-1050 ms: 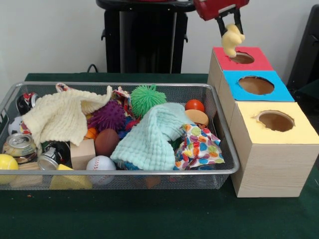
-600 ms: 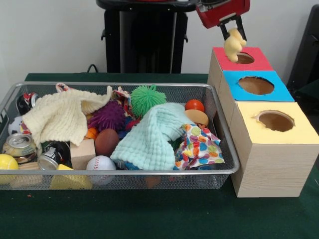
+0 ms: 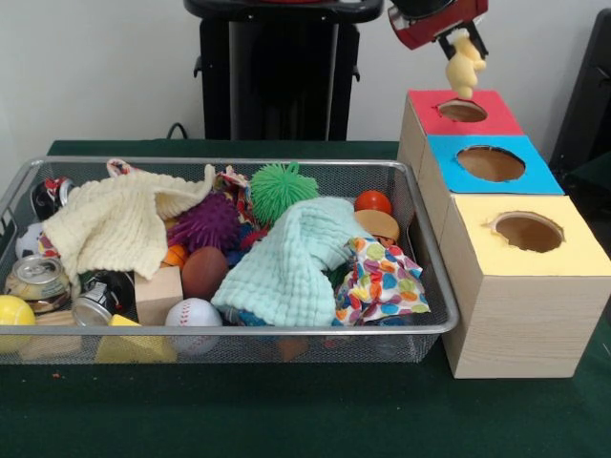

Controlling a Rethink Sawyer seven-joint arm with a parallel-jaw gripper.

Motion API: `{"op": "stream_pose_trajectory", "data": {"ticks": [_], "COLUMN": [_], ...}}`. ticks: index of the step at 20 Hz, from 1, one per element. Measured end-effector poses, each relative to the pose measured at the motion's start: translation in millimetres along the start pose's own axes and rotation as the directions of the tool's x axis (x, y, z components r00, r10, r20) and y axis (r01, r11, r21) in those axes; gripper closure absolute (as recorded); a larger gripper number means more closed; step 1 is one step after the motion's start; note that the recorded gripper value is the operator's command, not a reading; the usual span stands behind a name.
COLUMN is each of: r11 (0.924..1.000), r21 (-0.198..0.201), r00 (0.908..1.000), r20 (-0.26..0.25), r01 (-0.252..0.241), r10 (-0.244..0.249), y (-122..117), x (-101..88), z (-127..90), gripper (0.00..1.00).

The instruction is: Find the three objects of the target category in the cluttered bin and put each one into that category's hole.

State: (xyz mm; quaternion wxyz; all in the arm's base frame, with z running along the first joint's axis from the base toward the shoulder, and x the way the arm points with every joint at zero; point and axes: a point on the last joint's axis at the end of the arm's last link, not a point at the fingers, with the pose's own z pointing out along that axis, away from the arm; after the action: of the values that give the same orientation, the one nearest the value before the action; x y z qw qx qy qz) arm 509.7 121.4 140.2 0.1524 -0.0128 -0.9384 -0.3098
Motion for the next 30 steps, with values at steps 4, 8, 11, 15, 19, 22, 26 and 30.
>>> {"op": "stream_pose_trajectory", "data": {"ticks": [4, 8, 11, 15, 19, 22, 26, 30], "r11": [0.9981, 0.9963, 0.9953, 0.9948, 0.9943, 0.9936, 0.9930, 0.9925], "r21": [-0.054, -0.076, -0.084, -0.085, -0.085, -0.084, -0.083, -0.081], "r00": [0.9964, 0.9925, 0.9911, 0.9905, 0.9897, 0.9887, 0.9879, 0.9873], "r20": [-0.081, -0.118, -0.127, -0.130, -0.133, -0.136, -0.137, -0.137], "r01": [-0.029, -0.042, -0.049, -0.056, -0.065, -0.076, -0.084, -0.092], "r10": [0.024, 0.032, 0.038, 0.045, 0.053, 0.064, 0.072, 0.080], "y": [5, 8, 9, 6, 3, -1, -4, -6], "x": [4.8, 7.0, 7.2, 7.5, 7.5, 7.3, 7.0, 7.0], "z": [4, 9, 12, 13, 15, 16, 18, 18], "gripper": [1.00, 1.00, 1.00, 1.00, 1.00, 1.00, 1.00, 1.00]}}
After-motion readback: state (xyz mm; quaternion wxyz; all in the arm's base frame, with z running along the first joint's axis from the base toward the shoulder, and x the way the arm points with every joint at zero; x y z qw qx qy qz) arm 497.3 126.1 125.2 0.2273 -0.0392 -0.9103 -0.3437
